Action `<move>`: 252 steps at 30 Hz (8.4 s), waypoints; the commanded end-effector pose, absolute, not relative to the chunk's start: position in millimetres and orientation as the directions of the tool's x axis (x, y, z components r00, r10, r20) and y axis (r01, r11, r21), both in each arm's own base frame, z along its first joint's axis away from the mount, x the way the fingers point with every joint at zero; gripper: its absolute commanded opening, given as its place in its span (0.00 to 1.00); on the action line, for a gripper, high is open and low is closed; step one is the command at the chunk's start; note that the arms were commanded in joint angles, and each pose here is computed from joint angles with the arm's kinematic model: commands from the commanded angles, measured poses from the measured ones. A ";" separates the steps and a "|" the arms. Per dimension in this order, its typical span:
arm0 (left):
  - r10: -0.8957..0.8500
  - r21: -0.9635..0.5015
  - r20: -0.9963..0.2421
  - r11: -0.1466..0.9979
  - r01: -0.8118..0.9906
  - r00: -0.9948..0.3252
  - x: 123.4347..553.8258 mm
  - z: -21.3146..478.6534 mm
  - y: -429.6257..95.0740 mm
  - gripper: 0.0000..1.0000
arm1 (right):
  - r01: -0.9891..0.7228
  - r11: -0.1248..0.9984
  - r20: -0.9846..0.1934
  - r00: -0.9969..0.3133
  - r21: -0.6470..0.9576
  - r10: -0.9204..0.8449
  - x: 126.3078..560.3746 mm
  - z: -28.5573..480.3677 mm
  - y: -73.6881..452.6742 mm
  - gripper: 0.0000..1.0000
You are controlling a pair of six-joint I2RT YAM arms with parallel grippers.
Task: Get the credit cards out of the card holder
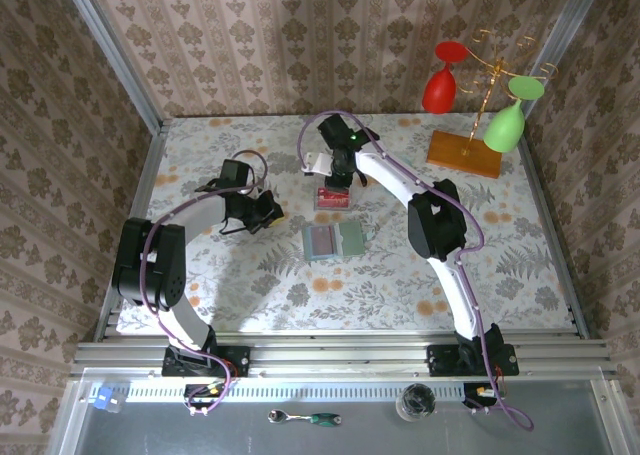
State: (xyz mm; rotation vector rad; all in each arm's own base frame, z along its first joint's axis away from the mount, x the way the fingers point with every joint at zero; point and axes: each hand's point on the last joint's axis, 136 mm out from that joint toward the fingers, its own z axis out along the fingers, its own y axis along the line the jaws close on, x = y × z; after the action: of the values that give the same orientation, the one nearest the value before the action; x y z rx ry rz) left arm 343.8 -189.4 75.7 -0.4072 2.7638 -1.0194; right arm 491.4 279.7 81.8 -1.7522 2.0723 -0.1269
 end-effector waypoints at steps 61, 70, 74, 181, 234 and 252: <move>-0.154 -0.593 0.009 0.795 -0.129 -0.988 268.4 20.1 -241.2 0.00 | -0.161 0.815 -0.317 -0.948 0.557 0.029 360.0 102.4 294.3 0.41; -0.155 -0.595 -0.018 0.795 -0.114 -0.988 275.3 25.5 -239.7 0.00 | -0.033 0.742 -0.146 -0.985 0.670 0.088 347.5 94.8 316.1 0.40; -0.161 -0.607 -0.034 0.787 -0.107 -0.986 280.4 28.1 -240.3 0.00 | -0.008 0.756 -0.107 -0.991 0.654 0.082 342.6 83.0 315.9 0.41; -0.178 -0.742 -0.084 0.668 -0.058 -0.980 304.5 84.6 -272.2 0.14 | 0.086 0.804 -0.050 -0.988 0.589 0.143 333.9 36.3 294.1 0.33; -0.157 -0.747 -0.014 0.659 -0.094 -0.988 297.6 66.2 -303.6 0.23 | 0.106 0.755 -0.057 -0.981 0.647 0.186 335.4 45.9 285.2 0.29; -0.098 -0.757 -0.011 0.651 -0.056 -0.995 299.4 71.6 -337.5 0.16 | 0.095 0.754 -0.129 -0.964 0.650 0.233 341.7 80.7 245.1 0.29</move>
State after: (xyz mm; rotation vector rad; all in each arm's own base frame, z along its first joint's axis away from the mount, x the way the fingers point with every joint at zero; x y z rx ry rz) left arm 299.7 -327.5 73.0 -0.1278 2.7872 -1.2617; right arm 349.5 254.2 77.5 0.2761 2.7404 1.0334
